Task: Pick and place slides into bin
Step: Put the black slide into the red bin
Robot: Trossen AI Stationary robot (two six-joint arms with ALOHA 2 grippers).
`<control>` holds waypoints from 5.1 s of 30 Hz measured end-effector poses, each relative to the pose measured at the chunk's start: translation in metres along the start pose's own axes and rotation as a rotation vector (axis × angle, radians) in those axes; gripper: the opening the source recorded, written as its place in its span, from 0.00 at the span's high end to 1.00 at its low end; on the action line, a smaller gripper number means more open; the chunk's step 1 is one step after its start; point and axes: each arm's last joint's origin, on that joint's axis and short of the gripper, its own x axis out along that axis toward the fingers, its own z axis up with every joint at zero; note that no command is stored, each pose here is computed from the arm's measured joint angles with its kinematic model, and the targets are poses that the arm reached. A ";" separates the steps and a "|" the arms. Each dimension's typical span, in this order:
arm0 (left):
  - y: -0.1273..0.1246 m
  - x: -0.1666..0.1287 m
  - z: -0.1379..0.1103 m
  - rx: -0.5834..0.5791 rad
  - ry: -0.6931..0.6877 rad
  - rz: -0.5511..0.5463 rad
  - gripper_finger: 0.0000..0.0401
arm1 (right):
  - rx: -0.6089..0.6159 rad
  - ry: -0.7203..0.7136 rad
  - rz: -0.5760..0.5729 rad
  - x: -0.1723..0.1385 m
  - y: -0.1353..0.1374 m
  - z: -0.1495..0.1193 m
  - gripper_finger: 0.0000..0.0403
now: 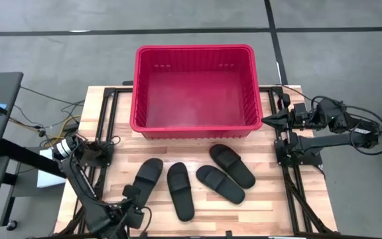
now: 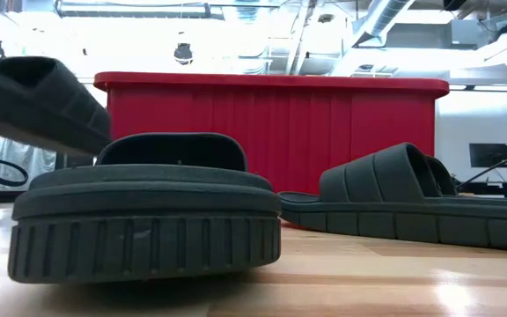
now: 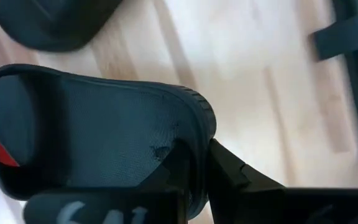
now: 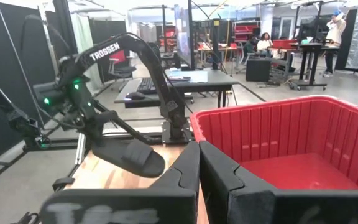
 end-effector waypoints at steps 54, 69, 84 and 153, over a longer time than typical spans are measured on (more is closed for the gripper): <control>0.439 -0.122 -0.035 -0.302 -0.238 0.388 0.97 | 0.000 0.000 0.000 0.000 0.000 0.000 1.00; 0.472 -0.065 -0.062 -0.361 -0.198 0.133 0.97 | 0.000 0.000 0.000 0.000 0.000 0.000 1.00; 0.480 0.033 -0.073 -0.410 -0.114 0.046 0.97 | 0.000 0.000 0.000 0.000 0.000 0.000 1.00; 0.465 0.119 -0.105 -0.340 0.007 0.042 0.48 | 0.000 0.000 0.000 0.000 0.000 0.000 1.00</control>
